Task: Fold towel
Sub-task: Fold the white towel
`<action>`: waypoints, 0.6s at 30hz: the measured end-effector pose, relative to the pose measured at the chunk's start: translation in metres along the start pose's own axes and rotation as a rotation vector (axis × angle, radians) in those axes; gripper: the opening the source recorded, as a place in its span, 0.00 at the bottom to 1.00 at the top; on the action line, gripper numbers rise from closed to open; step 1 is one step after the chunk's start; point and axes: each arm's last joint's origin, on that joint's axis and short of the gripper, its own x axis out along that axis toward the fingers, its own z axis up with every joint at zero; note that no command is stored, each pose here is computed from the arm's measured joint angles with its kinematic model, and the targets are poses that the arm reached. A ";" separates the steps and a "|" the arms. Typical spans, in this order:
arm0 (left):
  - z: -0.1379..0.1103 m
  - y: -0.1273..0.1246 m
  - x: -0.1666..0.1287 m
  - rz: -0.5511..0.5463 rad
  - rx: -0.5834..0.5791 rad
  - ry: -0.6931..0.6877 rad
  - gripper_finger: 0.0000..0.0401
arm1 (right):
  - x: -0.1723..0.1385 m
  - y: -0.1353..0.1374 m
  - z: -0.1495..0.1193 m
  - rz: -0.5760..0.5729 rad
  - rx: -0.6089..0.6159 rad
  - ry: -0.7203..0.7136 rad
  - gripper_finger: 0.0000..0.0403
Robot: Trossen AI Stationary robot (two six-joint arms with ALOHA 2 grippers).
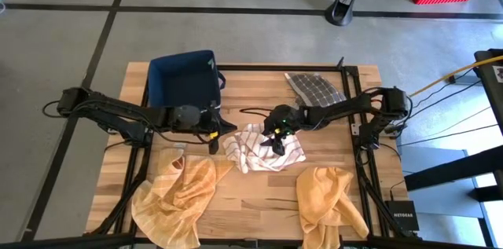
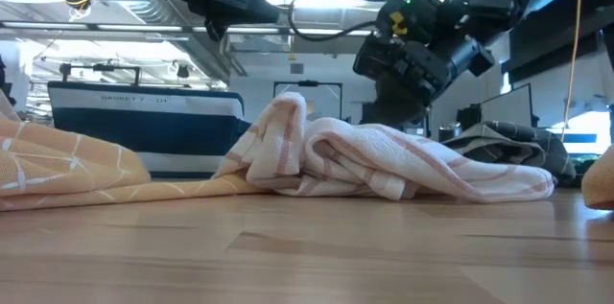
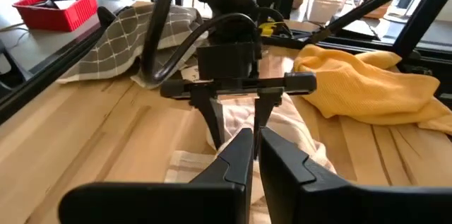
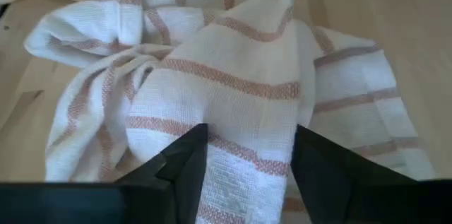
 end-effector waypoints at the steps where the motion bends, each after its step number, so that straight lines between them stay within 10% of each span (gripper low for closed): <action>1: 0.000 0.000 0.000 0.000 0.002 -0.001 0.04 | -0.001 0.003 0.001 0.001 -0.008 -0.008 0.42; 7: -0.001 0.000 0.000 0.002 -0.050 0.013 0.04 | -0.012 0.028 0.013 -0.021 -0.122 -0.079 0.05; 18: -0.016 -0.020 0.004 -0.058 0.056 0.099 0.06 | -0.019 0.070 0.037 -0.102 -0.217 -0.108 0.03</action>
